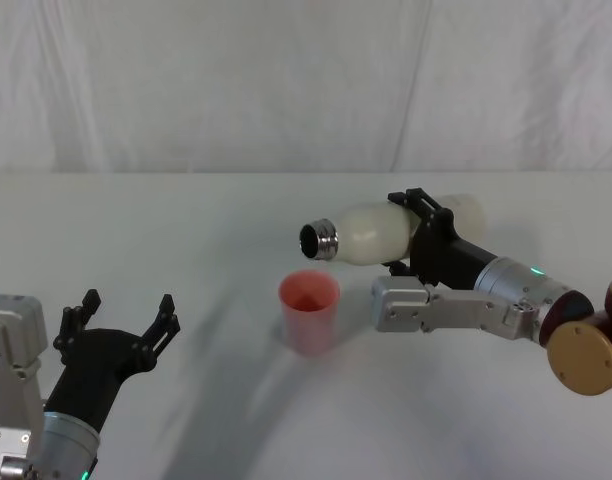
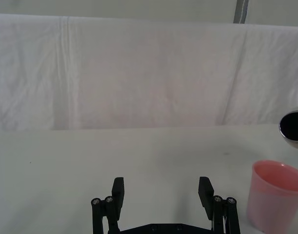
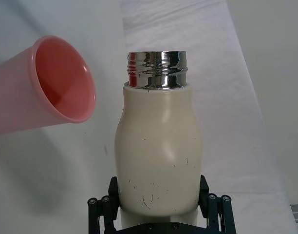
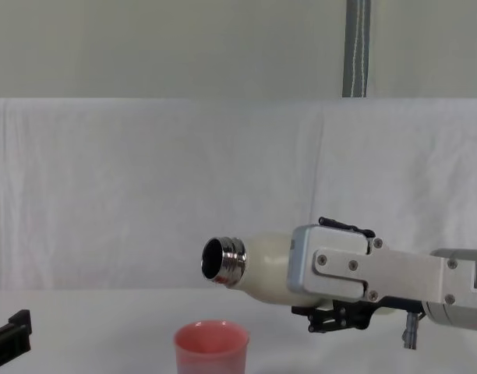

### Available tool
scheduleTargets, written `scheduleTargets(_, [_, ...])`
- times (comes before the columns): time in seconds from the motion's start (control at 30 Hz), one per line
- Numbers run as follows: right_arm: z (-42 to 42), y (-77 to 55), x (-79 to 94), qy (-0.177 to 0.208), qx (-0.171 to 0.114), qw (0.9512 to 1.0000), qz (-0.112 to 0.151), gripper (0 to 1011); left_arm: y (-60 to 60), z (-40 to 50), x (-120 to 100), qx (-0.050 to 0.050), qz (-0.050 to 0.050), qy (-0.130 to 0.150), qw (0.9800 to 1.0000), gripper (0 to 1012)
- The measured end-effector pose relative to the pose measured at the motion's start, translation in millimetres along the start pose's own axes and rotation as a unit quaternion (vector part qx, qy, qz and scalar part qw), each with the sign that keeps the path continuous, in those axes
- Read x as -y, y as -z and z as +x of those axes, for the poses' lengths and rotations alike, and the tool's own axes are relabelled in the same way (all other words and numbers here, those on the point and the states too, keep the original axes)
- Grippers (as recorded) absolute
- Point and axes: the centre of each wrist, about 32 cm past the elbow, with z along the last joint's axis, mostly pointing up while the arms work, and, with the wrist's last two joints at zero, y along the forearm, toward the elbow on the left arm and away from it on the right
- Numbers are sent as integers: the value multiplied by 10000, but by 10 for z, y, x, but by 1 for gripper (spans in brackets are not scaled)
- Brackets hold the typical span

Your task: Grasp the thermos with one hand and pour water into the cup lid.

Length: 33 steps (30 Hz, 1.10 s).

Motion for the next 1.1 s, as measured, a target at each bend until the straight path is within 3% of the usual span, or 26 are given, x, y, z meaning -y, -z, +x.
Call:
scheduleTargets(0.53, [-4,-9,-14,-27,98,9999,-92,950,0,0,0,1,0,0,10000,1001])
scheduleTargets(1.1, [-74,18,0,-57,226,9996,-162,950,0,0,0,0,0,0,10000,1001])
